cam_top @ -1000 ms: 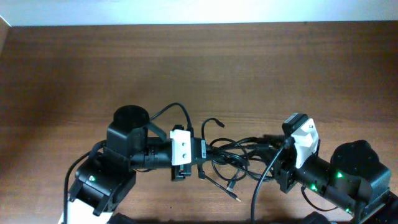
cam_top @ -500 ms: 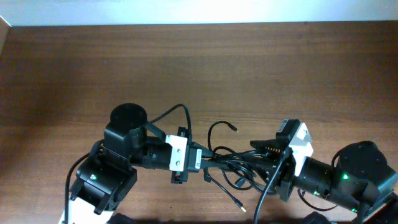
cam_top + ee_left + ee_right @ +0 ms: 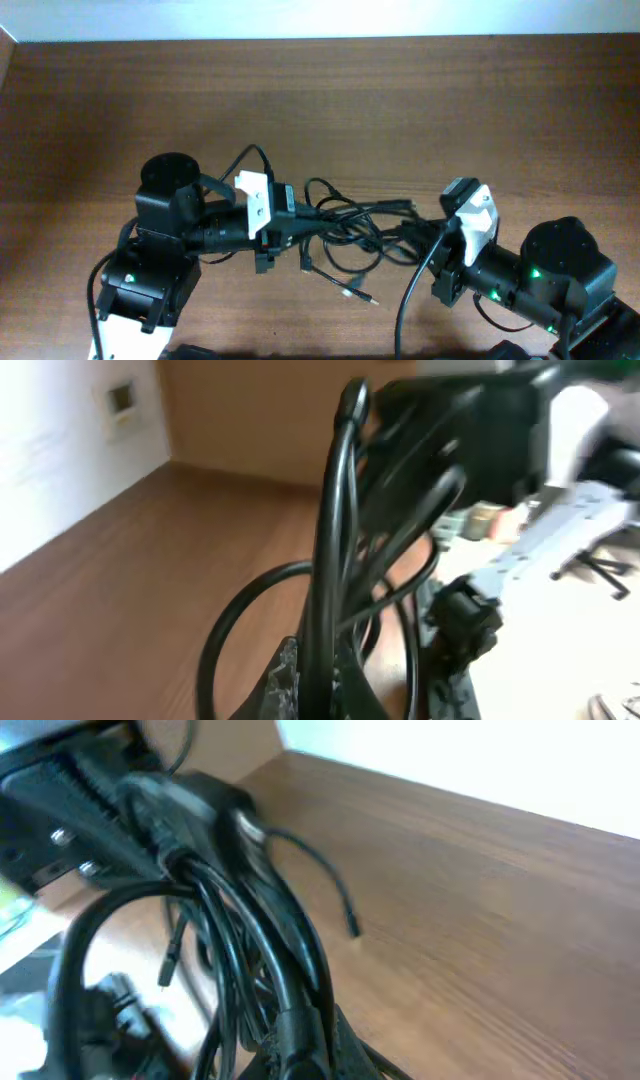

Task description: Untangle cables

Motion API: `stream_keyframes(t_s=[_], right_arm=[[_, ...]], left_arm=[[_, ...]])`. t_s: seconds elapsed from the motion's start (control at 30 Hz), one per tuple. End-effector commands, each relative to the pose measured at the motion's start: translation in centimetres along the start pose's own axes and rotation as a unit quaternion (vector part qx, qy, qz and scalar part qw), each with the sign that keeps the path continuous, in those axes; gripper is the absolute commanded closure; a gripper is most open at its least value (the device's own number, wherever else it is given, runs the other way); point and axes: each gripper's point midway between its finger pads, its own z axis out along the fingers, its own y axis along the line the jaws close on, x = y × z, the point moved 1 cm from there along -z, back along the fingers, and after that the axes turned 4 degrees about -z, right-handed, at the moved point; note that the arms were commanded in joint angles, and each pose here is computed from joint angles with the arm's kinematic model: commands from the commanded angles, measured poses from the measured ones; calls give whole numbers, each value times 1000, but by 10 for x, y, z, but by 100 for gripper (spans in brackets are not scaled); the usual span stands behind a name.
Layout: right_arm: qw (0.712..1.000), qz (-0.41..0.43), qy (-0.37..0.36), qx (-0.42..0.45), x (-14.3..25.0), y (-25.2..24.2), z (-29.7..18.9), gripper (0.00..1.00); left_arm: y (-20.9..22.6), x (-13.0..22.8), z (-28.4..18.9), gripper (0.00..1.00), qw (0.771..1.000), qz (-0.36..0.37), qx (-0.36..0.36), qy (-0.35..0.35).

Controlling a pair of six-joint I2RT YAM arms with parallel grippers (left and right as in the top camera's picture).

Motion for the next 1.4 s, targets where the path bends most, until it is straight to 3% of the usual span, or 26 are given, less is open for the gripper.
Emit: stream_keyframes(t_s=[0.0,0.13,0.27,0.3,0.33,0.37,0.53,0.57,0.63,0.7,0.83,0.87,0.9,1.07,1.2,1.37], right_arm=[[992,40,-50,107,-17,-33,-17,96],[992,41,-55,105,-19,-33,-18,96],[993,40,-57,97,-21,-30,-17,96],[994,39,-58,87,-22,-27,-17,96],[995,38,-60,75,-23,-23,-16,96],[996,33,-59,63,-23,-19,-16,96],[997,31,-59,34,-24,-10,-15,96],[997,30,-59,29,-24,-8,-15,96],[998,30,-59,19,-24,-5,-15,96],[998,26,-57,-5,-24,3,-14,96],[989,-68,-58,-120,-23,42,-19,96],[984,-89,-58,-146,-21,50,-21,96],[979,-105,-60,-165,-20,57,-23,96],[972,-120,-70,-189,-23,64,-27,96],[968,-131,-91,-192,-32,67,-29,96],[963,-138,-103,-208,-37,72,-32,96]], left_arm=[[21,6,-8,100,997,-23,-68,16],[48,32,-17,100,982,-72,-163,64],[72,54,-32,100,949,-149,-262,95],[70,54,-31,78,950,-150,-258,95],[68,53,-30,34,952,-151,-249,94],[63,51,-27,1,957,-152,-232,89],[52,47,-21,1,966,-148,-194,82],[50,46,-20,1,970,-131,-187,84],[23,35,-11,1,993,-43,-88,68],[7,31,-8,1,998,8,-36,55],[-20,26,-8,16,996,73,43,27],[-25,23,-8,40,995,81,60,16],[-30,21,-9,48,993,88,74,7],[-46,13,-12,48,989,86,121,-22],[-59,14,-6,61,984,88,151,-19],[-65,15,-2,62,982,90,164,-16]])
